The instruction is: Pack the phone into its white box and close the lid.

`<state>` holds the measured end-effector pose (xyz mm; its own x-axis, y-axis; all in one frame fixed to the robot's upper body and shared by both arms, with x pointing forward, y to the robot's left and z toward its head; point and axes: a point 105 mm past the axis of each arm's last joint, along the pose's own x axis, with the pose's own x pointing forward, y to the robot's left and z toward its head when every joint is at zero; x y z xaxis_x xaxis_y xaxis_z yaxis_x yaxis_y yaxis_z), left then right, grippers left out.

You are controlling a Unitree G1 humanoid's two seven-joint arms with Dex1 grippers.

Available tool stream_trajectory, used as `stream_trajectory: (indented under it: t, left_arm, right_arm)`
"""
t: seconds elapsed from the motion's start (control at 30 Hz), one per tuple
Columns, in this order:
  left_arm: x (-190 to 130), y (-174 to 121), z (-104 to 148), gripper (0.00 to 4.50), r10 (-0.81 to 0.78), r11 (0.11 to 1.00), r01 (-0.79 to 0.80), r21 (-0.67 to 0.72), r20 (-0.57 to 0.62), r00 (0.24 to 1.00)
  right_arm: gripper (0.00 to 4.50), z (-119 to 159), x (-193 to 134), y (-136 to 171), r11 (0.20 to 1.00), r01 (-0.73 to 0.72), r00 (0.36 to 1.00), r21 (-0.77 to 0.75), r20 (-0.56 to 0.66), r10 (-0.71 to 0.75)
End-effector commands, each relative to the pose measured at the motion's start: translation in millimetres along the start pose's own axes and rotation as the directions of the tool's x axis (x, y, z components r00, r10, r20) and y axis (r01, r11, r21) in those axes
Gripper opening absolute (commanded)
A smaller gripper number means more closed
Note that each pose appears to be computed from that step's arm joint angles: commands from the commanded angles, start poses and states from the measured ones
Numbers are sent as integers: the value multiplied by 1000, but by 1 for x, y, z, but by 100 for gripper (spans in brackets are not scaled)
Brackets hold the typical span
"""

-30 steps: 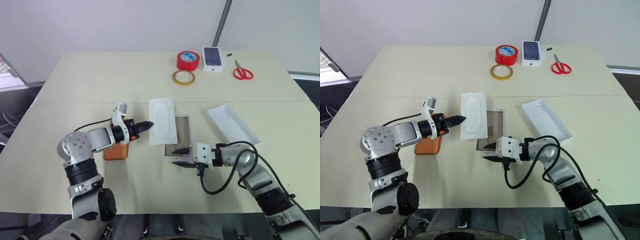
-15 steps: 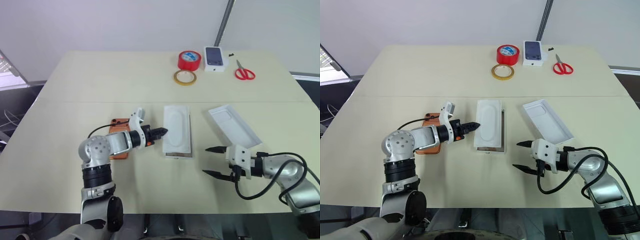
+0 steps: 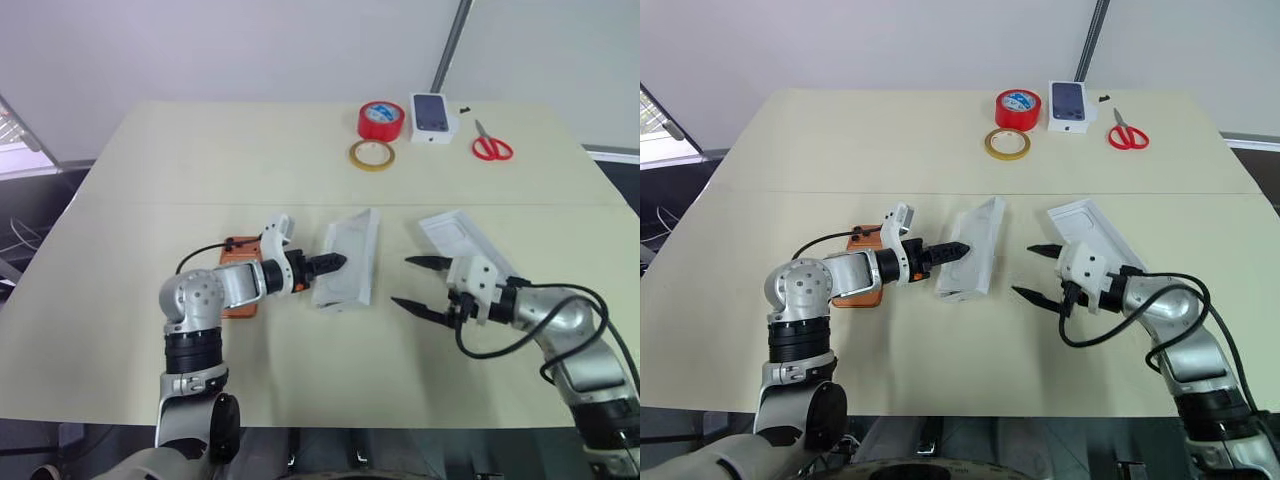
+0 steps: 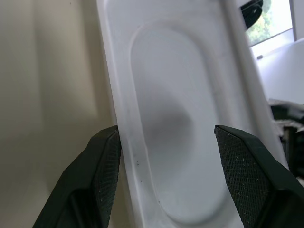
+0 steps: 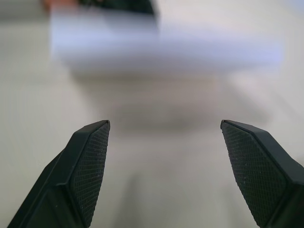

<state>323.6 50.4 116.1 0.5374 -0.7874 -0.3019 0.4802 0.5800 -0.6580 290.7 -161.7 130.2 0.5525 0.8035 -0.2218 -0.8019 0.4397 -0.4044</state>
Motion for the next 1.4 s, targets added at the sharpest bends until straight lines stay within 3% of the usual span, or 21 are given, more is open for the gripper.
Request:
stream_trajectory:
  t: [0.03, 0.2, 0.3, 0.4, 0.5, 0.6, 0.7, 0.83, 0.97, 1.13, 1.4]
  left_arm:
    - [-4, -21, 19, 336, -72, 996, 68, 58, 72, 995]
    - [-5, -25, 20, 339, -94, 995, 92, 32, 83, 992]
    - [-15, -24, 24, 339, -97, 994, 92, 58, 107, 989]
    - [-33, -14, 40, 339, -73, 980, 29, 199, 220, 973]
    - [-52, 3, 54, 339, -49, 933, -74, 352, 326, 944]
    - [-65, 21, 50, 339, -11, 913, -109, 393, 290, 957]
    - [-75, 41, 51, 339, 51, 901, -169, 401, 289, 956]
    - [-81, 46, 54, 339, 63, 896, -192, 401, 311, 948]
    - [-85, 52, 51, 339, 89, 887, -214, 409, 304, 949]
    - [-93, 59, 52, 339, 103, 901, -217, 375, 300, 948]
    - [-103, 67, 59, 339, 119, 909, -226, 349, 301, 946]
  right_arm:
    - [391, 9, 7, -13, 999, 42, 998, -2, 44, -41]
    - [154, 2, 16, -22, 997, 67, 998, -39, 19, -66]
    - [5, 11, 23, -21, 998, 55, 996, -17, 70, -54]
    - [5, 21, 39, -10, 1000, 21, 994, -11, 110, -20]
    - [5, 15, 57, 1, 1000, -12, 998, -14, 65, 13]
    - [5, 6, 74, 17, 996, -58, 998, -73, -2, 58]
    - [5, -8, 83, 31, 985, -120, 990, -125, -95, 108]
    - [5, -20, 74, 41, 965, -218, 966, -143, -173, 192]
    - [5, -15, 69, 41, 955, -260, 958, -144, -163, 237]
    - [5, 2, 66, 57, 932, -356, 934, -69, -66, 351]
    - [5, -12, 46, 58, 896, -430, 900, -109, -133, 415]
